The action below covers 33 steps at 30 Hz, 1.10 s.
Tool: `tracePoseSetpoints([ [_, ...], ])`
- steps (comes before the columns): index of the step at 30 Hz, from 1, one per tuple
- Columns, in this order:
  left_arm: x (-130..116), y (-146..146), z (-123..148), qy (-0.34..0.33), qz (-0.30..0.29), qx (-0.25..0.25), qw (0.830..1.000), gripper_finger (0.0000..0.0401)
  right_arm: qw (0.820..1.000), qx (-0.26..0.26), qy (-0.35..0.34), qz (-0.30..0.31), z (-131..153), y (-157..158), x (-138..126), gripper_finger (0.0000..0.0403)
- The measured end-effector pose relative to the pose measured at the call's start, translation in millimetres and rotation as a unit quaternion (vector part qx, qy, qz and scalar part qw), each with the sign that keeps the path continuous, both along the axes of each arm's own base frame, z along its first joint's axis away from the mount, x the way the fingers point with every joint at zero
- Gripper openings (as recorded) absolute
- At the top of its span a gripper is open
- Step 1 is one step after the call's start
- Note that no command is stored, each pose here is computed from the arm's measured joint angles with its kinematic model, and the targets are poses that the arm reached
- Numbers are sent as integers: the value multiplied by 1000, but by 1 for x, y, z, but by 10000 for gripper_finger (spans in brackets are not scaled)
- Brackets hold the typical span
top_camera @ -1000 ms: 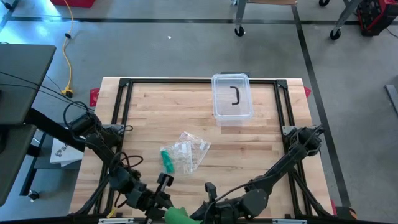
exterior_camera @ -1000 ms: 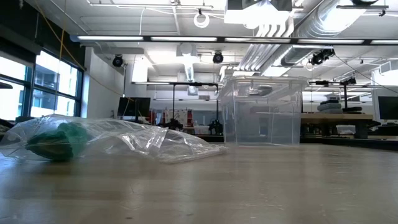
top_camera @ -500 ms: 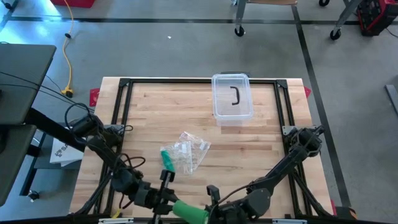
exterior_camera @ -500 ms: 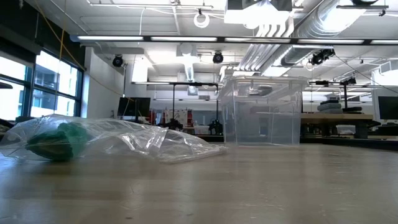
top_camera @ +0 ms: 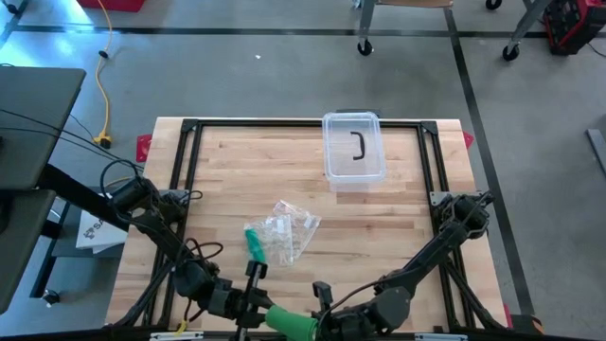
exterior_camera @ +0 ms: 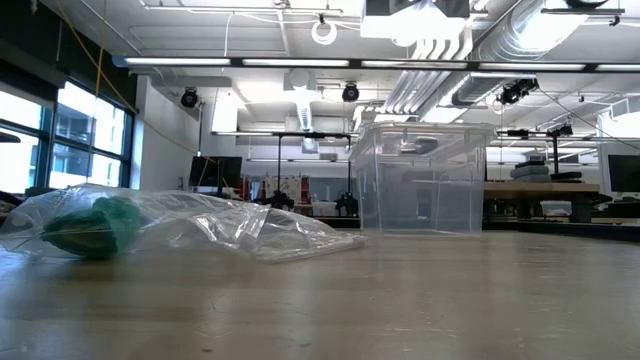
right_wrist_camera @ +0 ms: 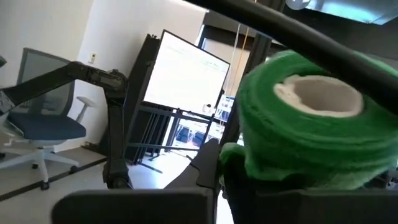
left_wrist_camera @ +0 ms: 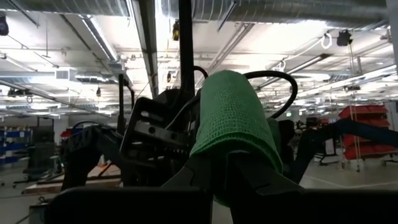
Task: Roll bandage
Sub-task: Roll the green bandage
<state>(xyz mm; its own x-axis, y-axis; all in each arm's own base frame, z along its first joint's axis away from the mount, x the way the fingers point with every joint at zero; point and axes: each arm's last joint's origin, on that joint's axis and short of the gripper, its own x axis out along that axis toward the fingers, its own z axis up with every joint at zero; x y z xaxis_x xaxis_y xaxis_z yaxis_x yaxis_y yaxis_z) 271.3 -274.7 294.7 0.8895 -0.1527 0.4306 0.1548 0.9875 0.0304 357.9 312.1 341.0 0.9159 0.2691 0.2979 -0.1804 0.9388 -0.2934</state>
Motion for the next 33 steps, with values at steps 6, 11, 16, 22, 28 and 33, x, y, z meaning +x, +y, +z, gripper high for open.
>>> tracePoseSetpoints([
  [6,2,-1,-4,19,-4,4,1000,14,1000,-11,-7,-17,1,0,0,86],
  [11,3,-2,-7,33,-10,4,999,14,999,-12,-7,-47,1,-1,-1,165],
  [16,3,-1,-8,43,19,-9,999,14,998,-23,13,-57,-2,2,-3,196],
  [22,5,1,-15,84,70,-35,993,14,987,-27,97,-124,-16,13,-13,197],
  [28,15,5,-33,156,73,-61,983,14,963,-15,210,-169,-45,22,-28,196],
  [33,19,15,-62,229,76,-102,965,14,921,13,335,-197,-81,13,-39,197],
])
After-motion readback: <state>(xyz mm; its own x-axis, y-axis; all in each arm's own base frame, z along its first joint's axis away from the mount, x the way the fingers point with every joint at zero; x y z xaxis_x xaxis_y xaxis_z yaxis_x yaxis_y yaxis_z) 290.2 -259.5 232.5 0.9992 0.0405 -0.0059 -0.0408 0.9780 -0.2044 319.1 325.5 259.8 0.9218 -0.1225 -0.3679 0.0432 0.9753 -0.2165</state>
